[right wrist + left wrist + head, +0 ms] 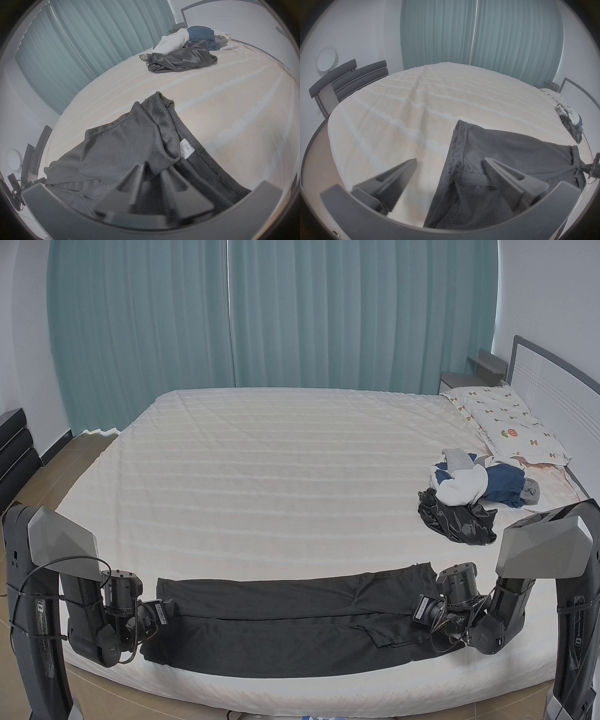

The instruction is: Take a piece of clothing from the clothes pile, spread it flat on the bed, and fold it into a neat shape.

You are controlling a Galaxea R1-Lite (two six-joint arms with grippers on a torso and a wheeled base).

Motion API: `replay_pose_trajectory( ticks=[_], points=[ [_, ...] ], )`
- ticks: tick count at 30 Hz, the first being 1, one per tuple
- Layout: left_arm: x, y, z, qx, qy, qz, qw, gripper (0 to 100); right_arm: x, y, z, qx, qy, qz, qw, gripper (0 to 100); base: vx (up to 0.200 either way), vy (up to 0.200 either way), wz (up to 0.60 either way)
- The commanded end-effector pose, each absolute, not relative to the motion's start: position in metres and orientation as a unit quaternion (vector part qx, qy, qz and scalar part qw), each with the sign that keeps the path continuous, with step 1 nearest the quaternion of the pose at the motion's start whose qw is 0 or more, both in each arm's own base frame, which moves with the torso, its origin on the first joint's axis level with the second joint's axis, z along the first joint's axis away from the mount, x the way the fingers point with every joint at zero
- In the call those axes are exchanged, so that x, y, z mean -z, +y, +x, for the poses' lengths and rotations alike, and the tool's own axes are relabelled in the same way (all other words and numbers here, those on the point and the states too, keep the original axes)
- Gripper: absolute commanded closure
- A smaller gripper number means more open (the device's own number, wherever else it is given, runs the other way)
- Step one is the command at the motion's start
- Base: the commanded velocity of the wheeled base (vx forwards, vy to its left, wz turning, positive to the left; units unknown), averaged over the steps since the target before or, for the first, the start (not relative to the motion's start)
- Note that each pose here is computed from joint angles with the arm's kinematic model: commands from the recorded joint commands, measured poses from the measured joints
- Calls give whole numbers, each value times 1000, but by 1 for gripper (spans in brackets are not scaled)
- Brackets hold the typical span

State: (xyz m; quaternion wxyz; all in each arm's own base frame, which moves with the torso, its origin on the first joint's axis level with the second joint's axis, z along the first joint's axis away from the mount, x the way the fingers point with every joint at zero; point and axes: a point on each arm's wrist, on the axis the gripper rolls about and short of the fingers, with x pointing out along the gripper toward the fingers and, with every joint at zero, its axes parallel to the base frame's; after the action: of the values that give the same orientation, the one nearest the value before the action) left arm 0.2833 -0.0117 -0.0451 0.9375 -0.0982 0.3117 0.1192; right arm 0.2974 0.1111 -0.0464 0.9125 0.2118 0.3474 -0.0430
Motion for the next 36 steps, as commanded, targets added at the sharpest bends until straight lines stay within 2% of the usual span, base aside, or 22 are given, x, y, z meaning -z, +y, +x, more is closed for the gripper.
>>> replay_pose_trajectory(
  ticks=[1,9,13,18,24,29,32,33,36],
  points=[
    [29,-2,287,-130,282,-110,944,0,34,109,297,39,333,215,917,0,0,0,0],
    [5,12,294,-127,235,-139,954,0,-4,89,301,50,298,235,924,0,0,0,0],
    [2,7,313,-119,206,-205,950,0,-16,72,306,41,288,260,921,0,0,0,0],
    [26,-8,341,-91,230,-254,935,0,-8,65,317,29,297,277,913,0,0,0,0],
    [44,-17,358,-87,255,-256,929,0,6,63,338,25,299,308,903,0,0,0,0],
    [48,-17,358,-90,260,-255,927,0,0,52,355,3,283,329,901,0,0,0,0],
    [51,-16,358,-92,263,-255,926,0,3,53,360,-4,297,332,895,0,0,0,0],
    [51,-16,358,-92,263,-255,926,100,3,53,360,-4,297,332,895,0,0,0,0],
    [51,-12,358,-101,260,-255,926,100,16,57,360,-3,315,337,887,0,0,0,0]
  ],
)
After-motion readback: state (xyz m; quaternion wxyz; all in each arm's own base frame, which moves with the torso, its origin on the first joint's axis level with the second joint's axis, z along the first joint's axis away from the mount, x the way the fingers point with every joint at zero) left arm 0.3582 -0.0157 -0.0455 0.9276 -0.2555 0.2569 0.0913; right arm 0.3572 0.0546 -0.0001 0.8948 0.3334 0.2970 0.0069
